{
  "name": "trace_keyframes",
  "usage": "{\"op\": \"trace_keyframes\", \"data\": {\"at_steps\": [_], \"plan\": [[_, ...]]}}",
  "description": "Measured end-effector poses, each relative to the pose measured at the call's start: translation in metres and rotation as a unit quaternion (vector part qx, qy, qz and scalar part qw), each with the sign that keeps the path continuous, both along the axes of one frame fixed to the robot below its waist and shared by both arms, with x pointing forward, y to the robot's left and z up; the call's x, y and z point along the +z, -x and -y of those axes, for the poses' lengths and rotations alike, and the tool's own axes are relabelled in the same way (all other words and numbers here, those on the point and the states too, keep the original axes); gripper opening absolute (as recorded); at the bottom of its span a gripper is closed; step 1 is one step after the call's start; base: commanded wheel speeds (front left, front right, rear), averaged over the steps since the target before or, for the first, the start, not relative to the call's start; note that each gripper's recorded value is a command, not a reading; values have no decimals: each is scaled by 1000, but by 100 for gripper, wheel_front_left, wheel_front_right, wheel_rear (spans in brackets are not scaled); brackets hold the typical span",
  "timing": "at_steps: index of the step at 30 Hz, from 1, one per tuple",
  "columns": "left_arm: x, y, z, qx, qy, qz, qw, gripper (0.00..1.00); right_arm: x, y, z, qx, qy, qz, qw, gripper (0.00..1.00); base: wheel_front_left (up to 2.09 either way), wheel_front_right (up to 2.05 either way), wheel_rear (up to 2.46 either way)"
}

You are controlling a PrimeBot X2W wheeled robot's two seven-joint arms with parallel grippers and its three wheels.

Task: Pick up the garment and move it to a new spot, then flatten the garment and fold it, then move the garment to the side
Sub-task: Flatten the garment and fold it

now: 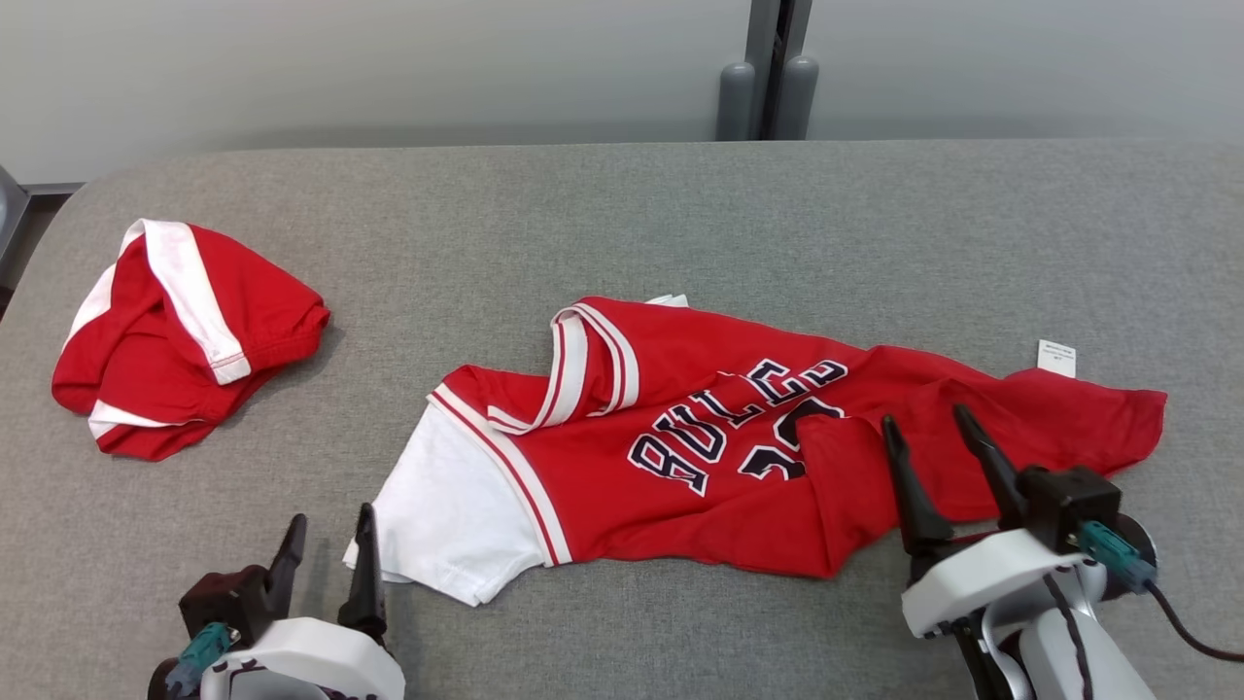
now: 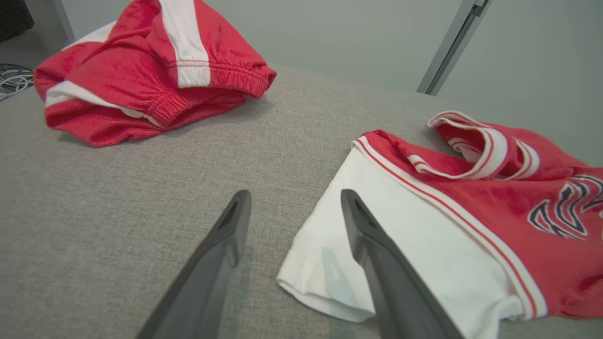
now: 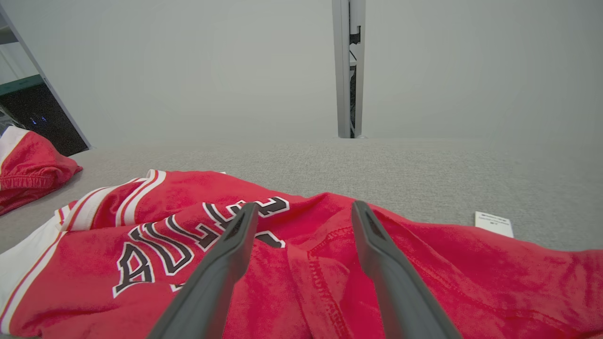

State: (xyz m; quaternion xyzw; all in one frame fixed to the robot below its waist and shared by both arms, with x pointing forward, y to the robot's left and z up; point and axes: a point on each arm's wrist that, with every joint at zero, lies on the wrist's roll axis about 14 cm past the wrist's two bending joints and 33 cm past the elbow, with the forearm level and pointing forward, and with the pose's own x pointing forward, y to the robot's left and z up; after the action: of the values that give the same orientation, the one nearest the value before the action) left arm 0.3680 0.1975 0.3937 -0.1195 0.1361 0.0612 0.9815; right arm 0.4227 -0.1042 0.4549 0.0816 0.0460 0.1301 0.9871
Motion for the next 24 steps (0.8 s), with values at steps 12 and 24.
{"op": "trace_keyframes", "data": {"at_steps": [12,24], "plan": [[-7,8,3,-4,2,-13,1000,100,-36,-14,-47,97,76,-53,991,100,0,0,0],[-12,13,-1,8,11,-22,1000,100,-71,-8,-63,145,119,-127,974,33,0,0,0]]}}
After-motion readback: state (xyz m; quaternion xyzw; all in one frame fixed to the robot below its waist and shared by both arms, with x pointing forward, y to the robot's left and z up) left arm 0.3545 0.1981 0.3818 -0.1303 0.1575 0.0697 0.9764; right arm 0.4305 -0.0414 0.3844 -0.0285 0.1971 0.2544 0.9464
